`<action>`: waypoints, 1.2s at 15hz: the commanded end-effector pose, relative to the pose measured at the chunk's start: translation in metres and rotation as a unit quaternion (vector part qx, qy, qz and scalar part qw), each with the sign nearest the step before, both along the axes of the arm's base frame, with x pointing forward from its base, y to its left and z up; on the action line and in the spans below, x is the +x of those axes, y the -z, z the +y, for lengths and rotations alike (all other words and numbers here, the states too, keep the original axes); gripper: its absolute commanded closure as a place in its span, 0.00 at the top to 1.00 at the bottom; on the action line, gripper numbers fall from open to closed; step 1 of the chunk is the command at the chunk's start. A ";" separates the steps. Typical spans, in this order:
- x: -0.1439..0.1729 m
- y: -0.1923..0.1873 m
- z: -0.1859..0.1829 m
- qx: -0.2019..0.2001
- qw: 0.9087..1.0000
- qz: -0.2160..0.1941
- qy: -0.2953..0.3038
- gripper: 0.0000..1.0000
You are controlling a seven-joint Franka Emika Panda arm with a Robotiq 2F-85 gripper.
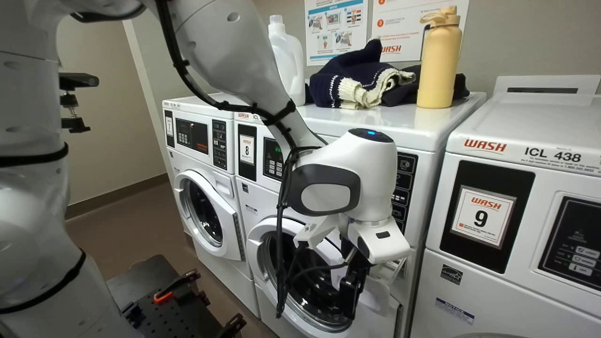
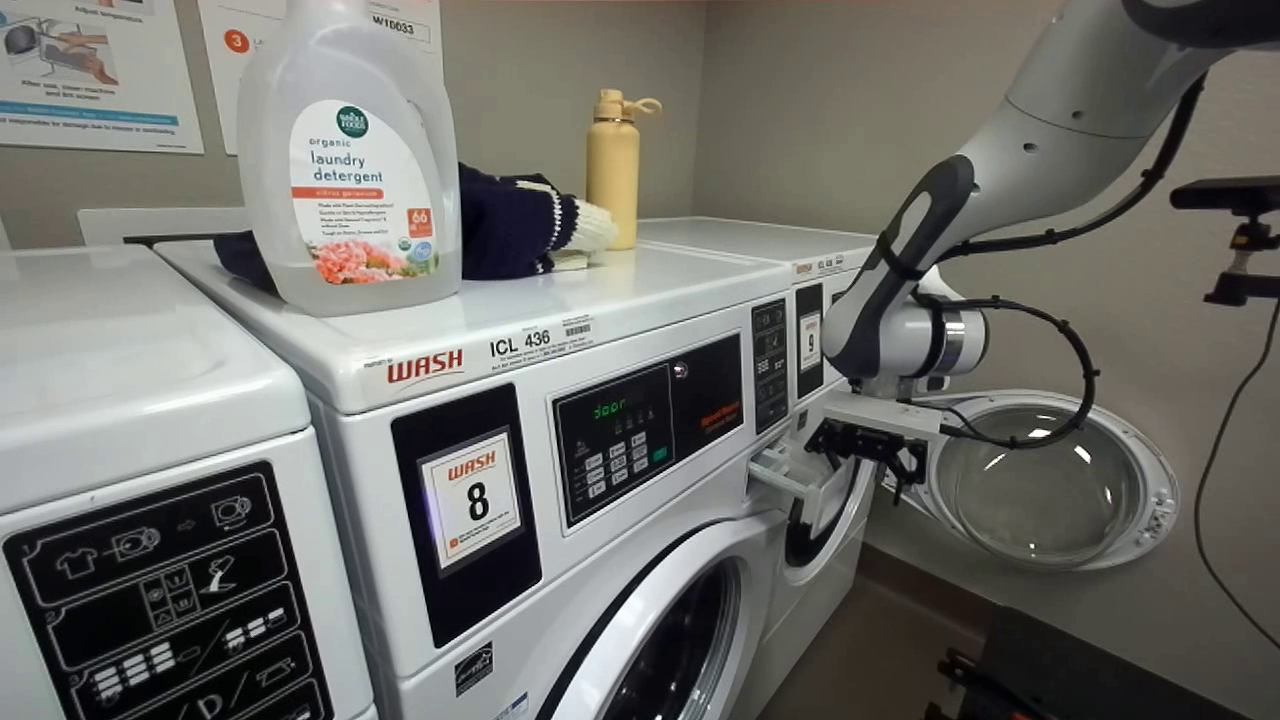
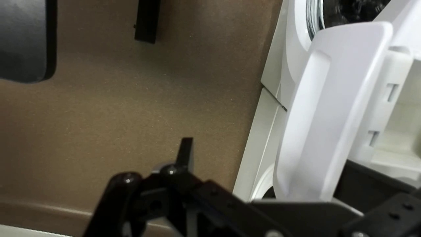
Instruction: Open the detergent tray on the second washing machine
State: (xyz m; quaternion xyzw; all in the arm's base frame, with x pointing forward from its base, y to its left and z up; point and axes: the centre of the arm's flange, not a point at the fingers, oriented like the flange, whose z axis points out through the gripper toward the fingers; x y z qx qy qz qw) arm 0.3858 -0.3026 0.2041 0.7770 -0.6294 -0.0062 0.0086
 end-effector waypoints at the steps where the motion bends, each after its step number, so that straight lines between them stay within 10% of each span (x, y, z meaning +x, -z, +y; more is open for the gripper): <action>1: -0.028 -0.002 0.002 0.011 0.999 0.027 0.014 1.00; 18: -0.032 -0.040 0.003 -0.004 0.999 -0.019 0.038 1.00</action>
